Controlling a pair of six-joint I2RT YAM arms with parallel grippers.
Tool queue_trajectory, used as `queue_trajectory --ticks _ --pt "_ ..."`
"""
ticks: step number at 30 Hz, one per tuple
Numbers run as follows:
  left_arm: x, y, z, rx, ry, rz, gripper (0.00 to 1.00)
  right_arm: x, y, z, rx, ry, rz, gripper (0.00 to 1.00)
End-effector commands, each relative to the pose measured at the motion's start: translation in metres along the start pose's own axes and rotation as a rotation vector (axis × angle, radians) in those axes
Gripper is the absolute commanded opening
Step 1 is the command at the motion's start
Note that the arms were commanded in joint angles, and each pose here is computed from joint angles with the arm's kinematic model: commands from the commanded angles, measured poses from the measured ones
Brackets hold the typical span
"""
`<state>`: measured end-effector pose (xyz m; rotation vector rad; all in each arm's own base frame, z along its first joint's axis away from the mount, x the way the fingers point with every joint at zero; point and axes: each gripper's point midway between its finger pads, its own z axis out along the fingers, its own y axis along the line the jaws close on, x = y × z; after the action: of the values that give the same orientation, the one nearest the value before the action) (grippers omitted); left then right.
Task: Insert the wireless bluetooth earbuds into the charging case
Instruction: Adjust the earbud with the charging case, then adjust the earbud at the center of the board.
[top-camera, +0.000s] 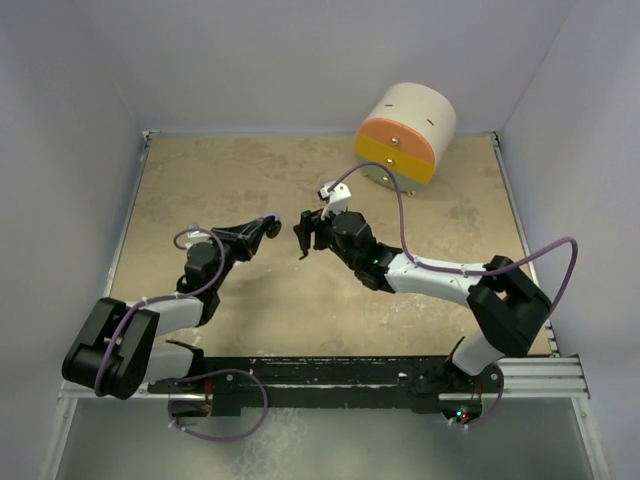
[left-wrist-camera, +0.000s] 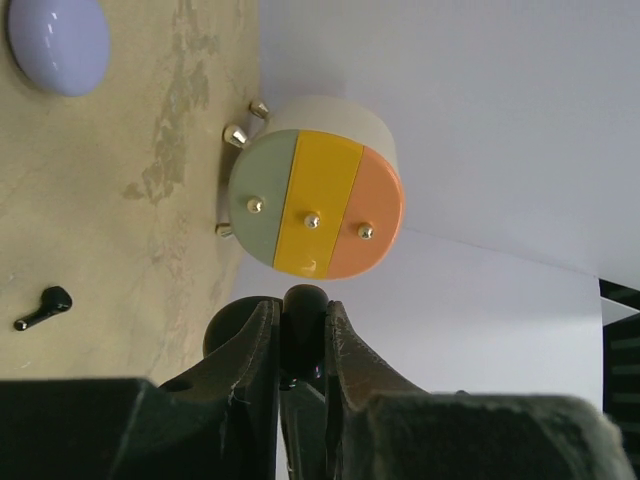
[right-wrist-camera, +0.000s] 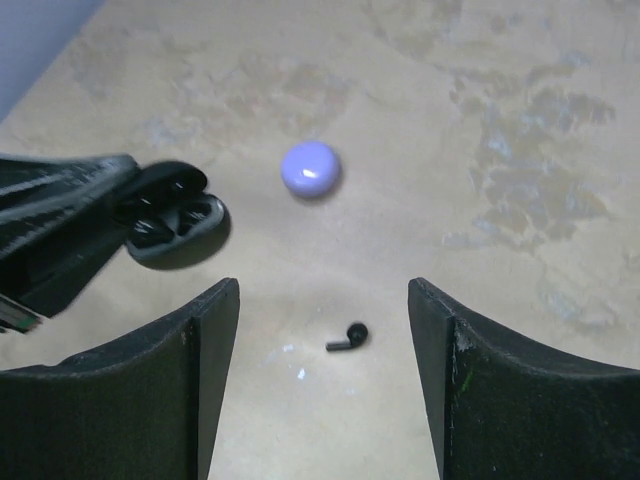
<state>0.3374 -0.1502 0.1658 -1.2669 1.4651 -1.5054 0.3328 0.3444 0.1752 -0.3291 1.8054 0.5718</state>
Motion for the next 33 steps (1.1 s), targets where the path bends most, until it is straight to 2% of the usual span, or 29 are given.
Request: queue_trajectory --ticks 1,13,19,33 --pt "-0.004 -0.023 -0.008 0.097 -0.026 0.001 0.0 0.037 -0.013 -0.004 0.061 0.123 0.011 0.69" --pt "-0.005 -0.014 -0.025 0.094 -0.025 -0.001 0.0 0.09 0.002 0.014 -0.02 0.24 0.061 0.58" --pt "-0.004 -0.013 -0.029 0.094 -0.02 0.003 0.0 0.094 0.003 0.031 0.001 0.232 0.065 0.5" --pt "-0.006 -0.007 -0.033 0.084 -0.019 0.003 0.0 0.1 -0.012 0.046 0.043 0.237 0.084 0.46"
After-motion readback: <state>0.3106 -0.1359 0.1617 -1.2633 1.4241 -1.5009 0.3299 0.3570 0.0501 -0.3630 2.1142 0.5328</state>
